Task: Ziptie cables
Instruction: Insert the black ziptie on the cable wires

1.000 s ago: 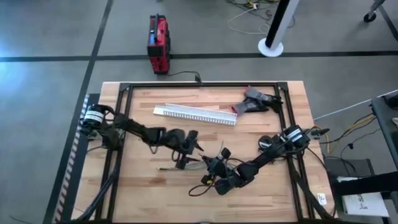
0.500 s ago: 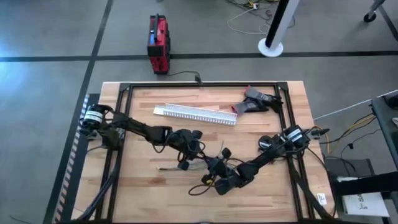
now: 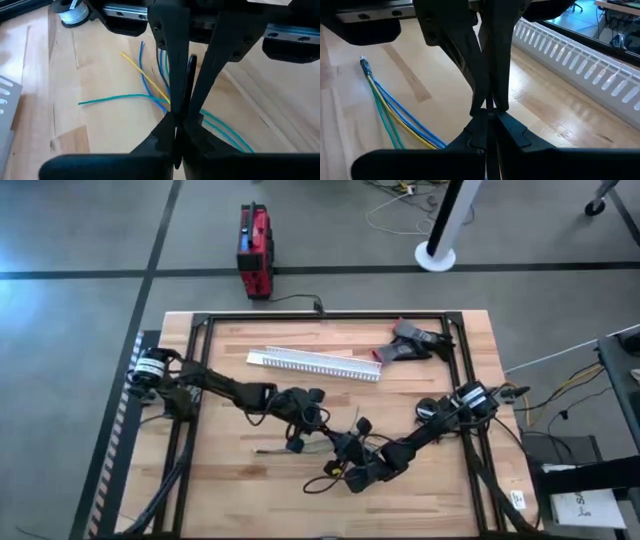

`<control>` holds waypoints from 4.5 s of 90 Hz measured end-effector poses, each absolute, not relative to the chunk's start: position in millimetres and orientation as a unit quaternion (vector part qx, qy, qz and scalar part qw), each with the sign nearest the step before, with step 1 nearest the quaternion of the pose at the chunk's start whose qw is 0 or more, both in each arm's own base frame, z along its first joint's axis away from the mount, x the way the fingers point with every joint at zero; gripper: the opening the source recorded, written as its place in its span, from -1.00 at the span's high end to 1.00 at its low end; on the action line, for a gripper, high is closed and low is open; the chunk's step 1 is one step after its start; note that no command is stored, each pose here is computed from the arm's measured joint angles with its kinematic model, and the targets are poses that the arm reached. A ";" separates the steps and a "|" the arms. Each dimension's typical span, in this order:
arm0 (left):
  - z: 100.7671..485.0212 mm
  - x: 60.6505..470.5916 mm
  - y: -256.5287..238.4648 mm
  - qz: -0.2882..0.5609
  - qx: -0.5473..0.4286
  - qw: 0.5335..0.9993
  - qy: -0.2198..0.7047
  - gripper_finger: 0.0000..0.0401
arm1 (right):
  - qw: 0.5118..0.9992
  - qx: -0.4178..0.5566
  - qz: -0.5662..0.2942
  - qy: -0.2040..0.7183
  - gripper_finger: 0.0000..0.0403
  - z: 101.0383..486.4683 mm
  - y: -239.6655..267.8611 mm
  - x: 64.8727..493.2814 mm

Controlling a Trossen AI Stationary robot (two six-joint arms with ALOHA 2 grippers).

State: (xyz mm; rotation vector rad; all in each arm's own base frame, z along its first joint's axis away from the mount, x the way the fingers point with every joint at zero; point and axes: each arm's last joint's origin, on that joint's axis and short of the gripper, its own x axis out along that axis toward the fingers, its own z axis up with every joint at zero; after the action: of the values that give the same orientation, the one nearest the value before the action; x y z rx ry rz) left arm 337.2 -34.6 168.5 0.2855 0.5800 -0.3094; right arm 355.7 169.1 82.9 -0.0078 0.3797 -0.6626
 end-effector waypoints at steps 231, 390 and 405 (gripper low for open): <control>118.9 334.7 -27.6 -0.171 0.118 0.958 0.196 0.45 | 0.917 0.000 -0.282 0.282 0.99 82.4 160.8 350.1; 129.6 235.1 -23.3 -0.085 0.002 0.977 0.194 0.94 | 0.902 0.080 -0.319 0.280 0.99 78.7 152.2 348.0; 139.1 229.4 -50.6 -0.132 -0.008 0.976 0.175 0.85 | 0.891 0.110 -0.341 0.278 0.99 77.7 146.9 346.8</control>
State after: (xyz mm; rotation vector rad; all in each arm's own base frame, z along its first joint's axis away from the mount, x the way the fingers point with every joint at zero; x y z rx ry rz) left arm 229.4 -50.6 139.1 -0.0162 0.3526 -0.2654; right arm 346.8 146.9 77.7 0.2290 0.5781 -0.7072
